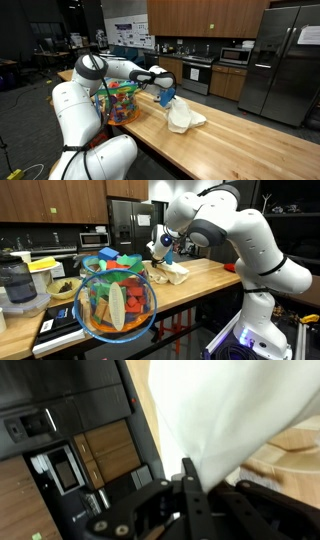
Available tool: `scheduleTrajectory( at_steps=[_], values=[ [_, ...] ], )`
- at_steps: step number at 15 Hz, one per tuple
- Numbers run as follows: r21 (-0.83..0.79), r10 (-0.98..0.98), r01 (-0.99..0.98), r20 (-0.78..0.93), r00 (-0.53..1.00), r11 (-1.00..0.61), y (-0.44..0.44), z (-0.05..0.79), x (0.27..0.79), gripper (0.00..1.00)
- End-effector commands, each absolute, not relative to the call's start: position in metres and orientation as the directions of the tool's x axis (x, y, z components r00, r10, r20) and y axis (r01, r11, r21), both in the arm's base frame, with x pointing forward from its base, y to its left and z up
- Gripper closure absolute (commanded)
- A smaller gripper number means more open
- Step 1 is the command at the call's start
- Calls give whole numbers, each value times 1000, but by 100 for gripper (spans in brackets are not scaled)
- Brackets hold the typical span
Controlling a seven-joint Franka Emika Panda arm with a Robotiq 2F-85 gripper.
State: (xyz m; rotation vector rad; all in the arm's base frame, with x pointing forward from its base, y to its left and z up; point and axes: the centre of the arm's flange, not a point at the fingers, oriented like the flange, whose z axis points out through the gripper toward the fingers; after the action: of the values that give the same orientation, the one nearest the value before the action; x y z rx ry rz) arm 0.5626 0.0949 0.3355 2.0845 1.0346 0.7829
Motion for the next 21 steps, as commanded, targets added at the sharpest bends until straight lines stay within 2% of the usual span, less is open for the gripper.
scheduleTrajectory(
  at_steps=[1,7,12,14,16,21],
  values=[
    [742,710,354,226,667,-569,-9,328,551,99],
    [678,421,151,254,871,-720,-179,323,489,99],
    [620,139,-85,305,942,-780,-298,322,434,99],
    [600,86,-126,313,946,-790,-295,308,439,99],
    [600,138,-71,296,945,-797,-265,289,452,99],
    [632,409,171,253,877,-756,-136,282,505,99]
  ],
)
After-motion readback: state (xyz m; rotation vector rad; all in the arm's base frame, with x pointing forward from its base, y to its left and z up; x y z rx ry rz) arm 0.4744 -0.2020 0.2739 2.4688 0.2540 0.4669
